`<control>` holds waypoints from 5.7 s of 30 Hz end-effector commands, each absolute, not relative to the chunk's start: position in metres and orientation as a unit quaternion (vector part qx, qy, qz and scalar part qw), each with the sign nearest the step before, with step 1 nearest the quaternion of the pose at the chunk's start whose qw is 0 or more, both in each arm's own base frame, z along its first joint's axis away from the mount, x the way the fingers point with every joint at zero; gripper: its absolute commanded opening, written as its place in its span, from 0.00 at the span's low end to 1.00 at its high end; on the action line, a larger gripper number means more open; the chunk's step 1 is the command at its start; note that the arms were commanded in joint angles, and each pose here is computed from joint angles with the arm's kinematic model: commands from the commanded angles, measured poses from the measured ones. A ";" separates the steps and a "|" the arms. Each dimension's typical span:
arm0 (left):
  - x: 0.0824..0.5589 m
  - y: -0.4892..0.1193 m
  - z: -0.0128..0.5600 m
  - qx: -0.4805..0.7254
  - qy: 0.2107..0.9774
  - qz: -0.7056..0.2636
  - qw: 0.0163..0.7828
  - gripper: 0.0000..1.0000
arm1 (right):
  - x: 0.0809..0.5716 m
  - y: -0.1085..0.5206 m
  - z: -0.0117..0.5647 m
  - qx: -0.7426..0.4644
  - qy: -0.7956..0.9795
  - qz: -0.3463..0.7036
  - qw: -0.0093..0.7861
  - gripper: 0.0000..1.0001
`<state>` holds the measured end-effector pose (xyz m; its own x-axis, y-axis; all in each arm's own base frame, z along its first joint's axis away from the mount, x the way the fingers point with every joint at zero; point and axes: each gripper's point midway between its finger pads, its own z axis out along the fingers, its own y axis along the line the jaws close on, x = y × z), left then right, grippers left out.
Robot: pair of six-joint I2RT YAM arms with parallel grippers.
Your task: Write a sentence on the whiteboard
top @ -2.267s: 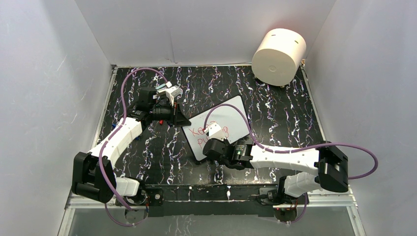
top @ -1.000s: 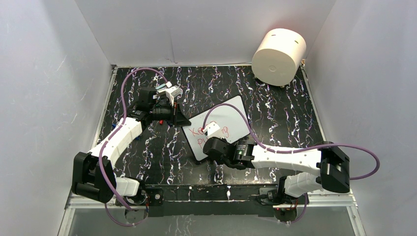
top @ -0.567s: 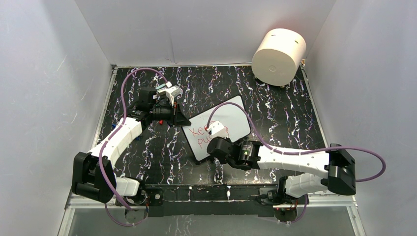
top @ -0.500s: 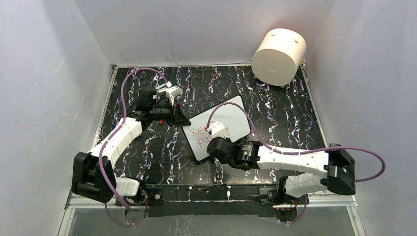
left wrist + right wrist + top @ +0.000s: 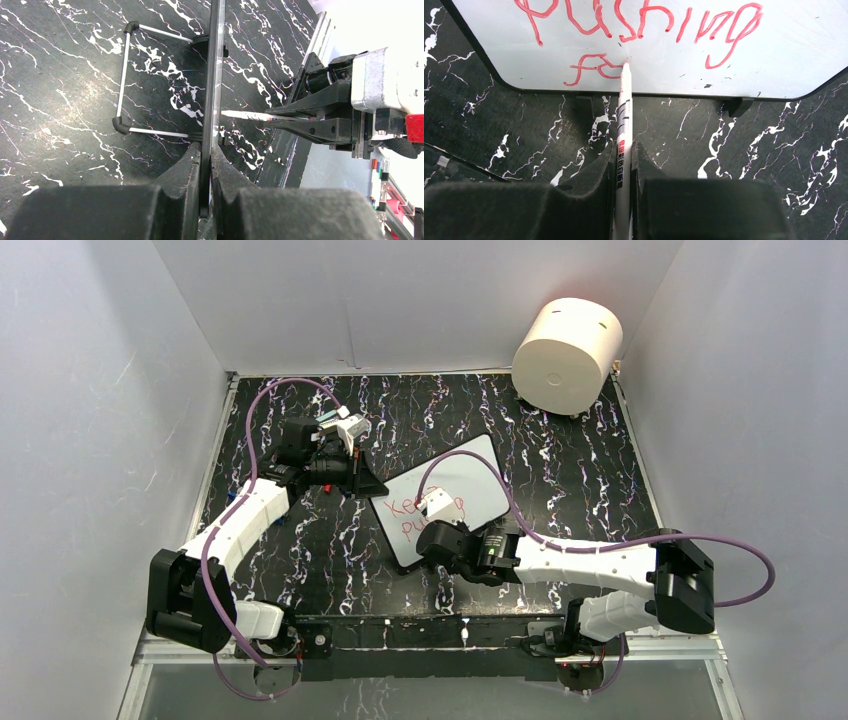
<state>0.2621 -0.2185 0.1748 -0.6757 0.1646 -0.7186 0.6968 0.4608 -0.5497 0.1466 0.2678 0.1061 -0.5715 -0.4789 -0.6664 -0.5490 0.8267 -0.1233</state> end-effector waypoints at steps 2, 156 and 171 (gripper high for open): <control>0.264 -0.205 0.141 0.245 0.843 -0.393 0.272 0.00 | 0.157 0.271 0.112 -0.270 0.882 0.047 0.383 0.00; 0.265 -0.205 0.139 0.244 0.845 -0.391 0.270 0.00 | 0.156 0.248 0.089 -0.280 0.903 0.027 0.324 0.00; 0.264 -0.205 0.139 0.245 0.845 -0.391 0.270 0.00 | 0.171 0.250 0.110 -0.255 0.893 0.029 0.369 0.00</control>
